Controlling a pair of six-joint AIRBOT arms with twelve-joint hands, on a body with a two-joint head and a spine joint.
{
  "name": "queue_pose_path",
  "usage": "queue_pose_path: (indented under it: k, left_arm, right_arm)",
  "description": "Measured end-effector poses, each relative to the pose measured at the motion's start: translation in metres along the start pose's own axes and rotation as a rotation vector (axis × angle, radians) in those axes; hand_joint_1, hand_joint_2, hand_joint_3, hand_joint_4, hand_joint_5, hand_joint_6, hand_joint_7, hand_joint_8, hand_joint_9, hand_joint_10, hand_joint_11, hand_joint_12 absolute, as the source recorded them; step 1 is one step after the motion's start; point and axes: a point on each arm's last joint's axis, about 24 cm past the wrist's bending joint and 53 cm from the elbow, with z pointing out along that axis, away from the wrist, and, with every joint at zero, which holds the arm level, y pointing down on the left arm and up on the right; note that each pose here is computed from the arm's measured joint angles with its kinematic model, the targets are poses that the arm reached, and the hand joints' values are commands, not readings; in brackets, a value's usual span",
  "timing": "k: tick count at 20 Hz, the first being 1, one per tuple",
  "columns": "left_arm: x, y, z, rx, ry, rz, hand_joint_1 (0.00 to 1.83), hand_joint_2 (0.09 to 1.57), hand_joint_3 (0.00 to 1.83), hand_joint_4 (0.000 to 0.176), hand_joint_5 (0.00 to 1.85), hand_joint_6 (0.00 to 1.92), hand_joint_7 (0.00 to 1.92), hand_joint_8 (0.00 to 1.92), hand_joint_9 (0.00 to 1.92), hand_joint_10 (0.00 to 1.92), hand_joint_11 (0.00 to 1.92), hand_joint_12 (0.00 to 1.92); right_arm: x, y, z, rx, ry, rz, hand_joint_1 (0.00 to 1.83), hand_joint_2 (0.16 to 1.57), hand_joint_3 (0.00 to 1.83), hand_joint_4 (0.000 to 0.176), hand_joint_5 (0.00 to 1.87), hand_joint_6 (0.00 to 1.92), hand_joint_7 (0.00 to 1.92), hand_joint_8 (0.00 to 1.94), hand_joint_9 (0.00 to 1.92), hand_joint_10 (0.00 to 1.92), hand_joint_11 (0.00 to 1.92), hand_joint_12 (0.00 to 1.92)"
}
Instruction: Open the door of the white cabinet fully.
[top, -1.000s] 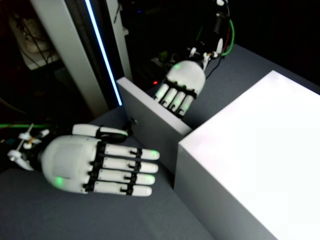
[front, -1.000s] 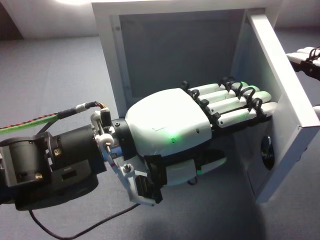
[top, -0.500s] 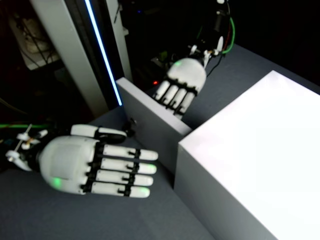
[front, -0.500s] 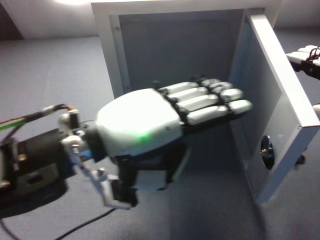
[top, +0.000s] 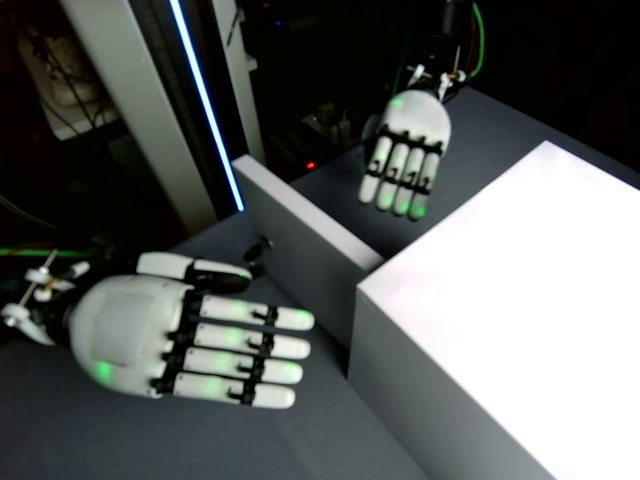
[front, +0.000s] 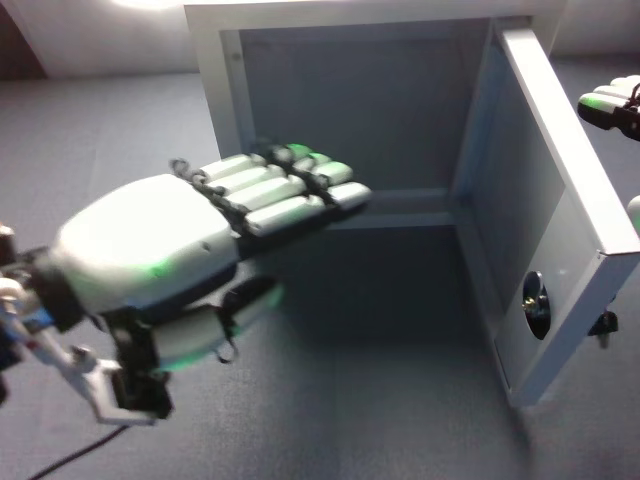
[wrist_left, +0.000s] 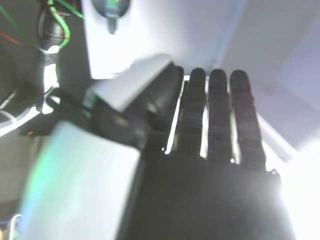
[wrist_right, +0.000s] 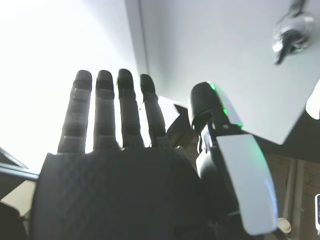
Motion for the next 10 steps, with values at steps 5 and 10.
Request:
queue_pose_path:
  k: [5, 10]
  left_arm:
    - [-0.033, 0.019, -0.039, -0.106, -0.088, 0.02, 0.07, 1.57, 0.18, 0.0, 0.03, 0.0, 0.0, 0.0, 0.0, 0.0, 0.03, 0.02]
    - [-0.078, 0.026, -0.074, -0.191, -0.236, 0.111, 0.63, 1.57, 0.31, 0.0, 0.0, 0.0, 0.0, 0.0, 0.0, 0.0, 0.01, 0.13]
  right_arm:
    - [-0.008, 0.001, 0.0, -0.003, -0.033, 0.008, 0.25, 1.49, 0.0, 0.0, 0.15, 0.0, 0.1, 0.0, 0.04, 0.0, 0.04, 0.0]
    - [-0.013, 0.004, -0.001, -0.014, -0.059, 0.014, 0.32, 1.5, 0.0, 0.0, 0.18, 0.0, 0.14, 0.01, 0.07, 0.0, 0.06, 0.01]
